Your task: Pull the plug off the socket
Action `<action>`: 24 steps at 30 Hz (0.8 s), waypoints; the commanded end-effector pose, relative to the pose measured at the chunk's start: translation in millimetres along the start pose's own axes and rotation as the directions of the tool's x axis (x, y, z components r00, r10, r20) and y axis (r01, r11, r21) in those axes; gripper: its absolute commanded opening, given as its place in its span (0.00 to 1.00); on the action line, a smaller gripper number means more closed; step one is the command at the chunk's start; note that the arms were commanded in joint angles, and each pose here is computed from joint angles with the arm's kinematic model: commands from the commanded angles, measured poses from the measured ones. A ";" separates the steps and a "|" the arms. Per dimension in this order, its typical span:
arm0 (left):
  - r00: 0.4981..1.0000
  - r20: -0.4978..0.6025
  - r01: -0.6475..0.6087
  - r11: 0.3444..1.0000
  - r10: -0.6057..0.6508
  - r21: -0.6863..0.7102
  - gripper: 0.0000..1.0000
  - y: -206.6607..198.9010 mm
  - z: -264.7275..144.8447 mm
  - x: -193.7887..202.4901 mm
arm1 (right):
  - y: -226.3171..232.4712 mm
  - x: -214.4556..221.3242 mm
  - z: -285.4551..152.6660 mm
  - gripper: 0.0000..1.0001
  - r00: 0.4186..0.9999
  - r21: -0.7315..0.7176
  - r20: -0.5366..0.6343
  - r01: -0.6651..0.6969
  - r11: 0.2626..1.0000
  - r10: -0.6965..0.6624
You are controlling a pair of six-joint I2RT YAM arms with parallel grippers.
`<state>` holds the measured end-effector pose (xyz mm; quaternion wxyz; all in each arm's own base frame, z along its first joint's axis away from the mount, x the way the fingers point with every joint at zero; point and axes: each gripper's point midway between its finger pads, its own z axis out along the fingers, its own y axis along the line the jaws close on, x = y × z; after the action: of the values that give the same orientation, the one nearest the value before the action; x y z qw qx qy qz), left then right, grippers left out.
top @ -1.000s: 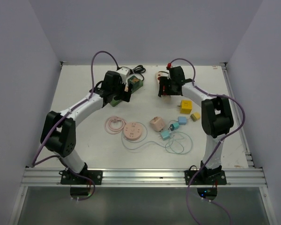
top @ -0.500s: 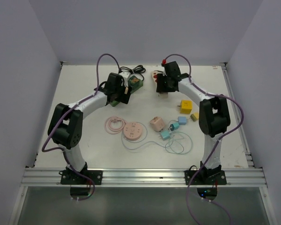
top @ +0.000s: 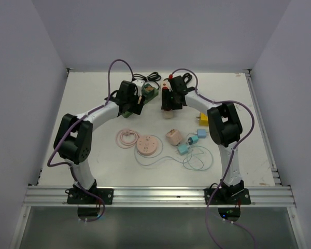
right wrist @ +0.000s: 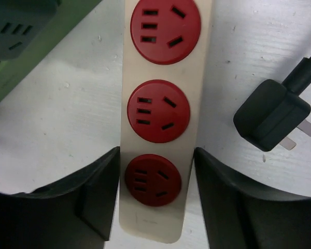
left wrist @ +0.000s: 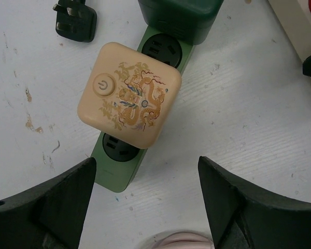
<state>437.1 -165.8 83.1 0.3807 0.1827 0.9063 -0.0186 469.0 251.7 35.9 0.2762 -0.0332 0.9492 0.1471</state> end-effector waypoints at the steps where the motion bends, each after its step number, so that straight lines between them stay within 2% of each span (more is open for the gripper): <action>1: 0.997 0.079 -0.017 0.999 0.020 -0.037 0.84 9.8 -2.2 -27.2 | 13.4 -28.5 -13.5 0.65 0.995 -0.042 0.097 -0.016 0.999 0.020; 5: 0.994 0.111 -0.017 0.999 0.020 -0.031 0.88 9.6 -3.2 -37.5 | -1.4 -28.9 -22.2 0.76 0.995 0.010 0.103 0.007 1.000 -0.008; 9: 0.992 0.117 -0.043 0.999 0.045 -0.022 0.89 8.2 2.5 -44.0 | -16.0 -32.0 -39.4 0.93 0.992 0.007 0.125 0.002 1.000 -0.002; 10: 0.991 0.122 -0.048 0.999 0.050 -0.017 0.89 7.3 3.6 -46.7 | -12.3 -38.7 -52.5 0.94 0.988 -0.014 0.154 0.020 1.000 -0.018; 18: 0.988 0.112 -0.106 0.994 0.105 0.001 0.88 7.0 25.4 -50.0 | 10.5 -17.1 -95.4 0.96 0.985 -0.204 0.166 0.075 0.976 -0.041; 24: 0.989 0.088 -0.120 0.992 0.116 0.034 0.84 5.5 39.5 -41.3 | 14.5 1.1 -115.0 0.96 0.984 -0.257 0.168 0.101 0.961 -0.058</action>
<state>477.8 -173.6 76.0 0.3962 0.2255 0.8900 -0.0089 415.4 221.1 115.0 0.3344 -0.0655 0.9118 0.2290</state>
